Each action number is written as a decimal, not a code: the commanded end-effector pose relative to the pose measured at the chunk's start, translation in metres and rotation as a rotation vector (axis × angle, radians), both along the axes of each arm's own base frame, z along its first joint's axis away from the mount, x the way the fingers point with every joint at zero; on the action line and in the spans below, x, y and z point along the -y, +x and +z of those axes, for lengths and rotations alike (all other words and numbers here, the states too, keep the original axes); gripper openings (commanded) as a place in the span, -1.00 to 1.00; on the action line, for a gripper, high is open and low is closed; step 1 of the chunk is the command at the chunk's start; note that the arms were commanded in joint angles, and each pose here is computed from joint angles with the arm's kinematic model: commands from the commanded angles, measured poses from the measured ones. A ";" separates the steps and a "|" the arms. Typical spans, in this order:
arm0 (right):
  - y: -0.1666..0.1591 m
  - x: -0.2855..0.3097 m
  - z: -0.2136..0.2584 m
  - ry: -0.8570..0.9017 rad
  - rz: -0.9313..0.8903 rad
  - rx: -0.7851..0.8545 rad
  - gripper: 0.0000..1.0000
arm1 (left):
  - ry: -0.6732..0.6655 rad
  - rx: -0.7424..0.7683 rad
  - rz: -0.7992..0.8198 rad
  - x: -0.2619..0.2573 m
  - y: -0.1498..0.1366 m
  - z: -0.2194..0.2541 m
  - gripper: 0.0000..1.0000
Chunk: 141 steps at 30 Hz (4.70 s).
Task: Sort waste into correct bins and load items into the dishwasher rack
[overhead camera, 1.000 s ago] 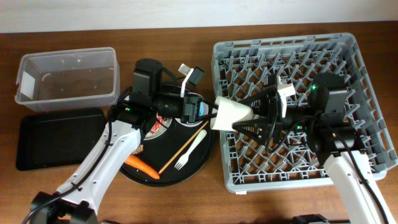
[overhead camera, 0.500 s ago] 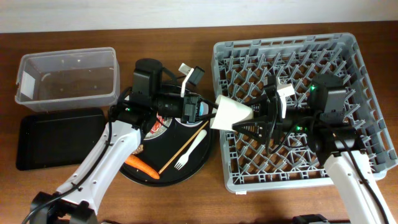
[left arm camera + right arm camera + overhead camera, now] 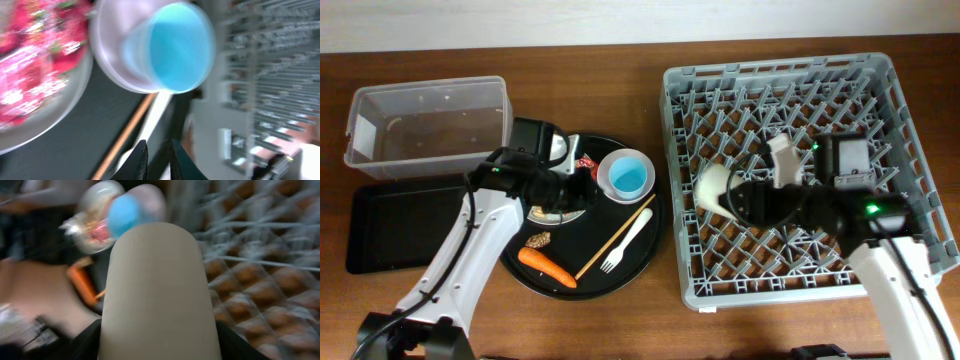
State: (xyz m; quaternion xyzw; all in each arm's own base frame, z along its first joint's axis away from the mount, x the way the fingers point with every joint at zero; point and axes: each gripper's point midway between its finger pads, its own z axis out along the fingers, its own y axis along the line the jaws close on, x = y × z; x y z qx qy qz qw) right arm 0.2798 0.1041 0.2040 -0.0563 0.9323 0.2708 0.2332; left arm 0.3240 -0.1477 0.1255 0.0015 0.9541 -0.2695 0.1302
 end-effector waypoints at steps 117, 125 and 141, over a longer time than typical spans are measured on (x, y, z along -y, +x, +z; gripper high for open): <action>0.046 0.007 0.031 -0.114 0.107 0.035 -0.22 | 0.025 0.038 -0.025 -0.011 0.006 0.018 -0.41; 0.054 0.230 0.049 -0.398 -0.595 -0.051 -0.21 | 0.067 0.016 -0.011 -0.018 0.002 0.013 -0.42; 0.058 0.316 -0.054 -0.387 -0.883 -0.372 -0.10 | 0.067 0.016 -0.011 -0.018 0.002 0.013 -0.41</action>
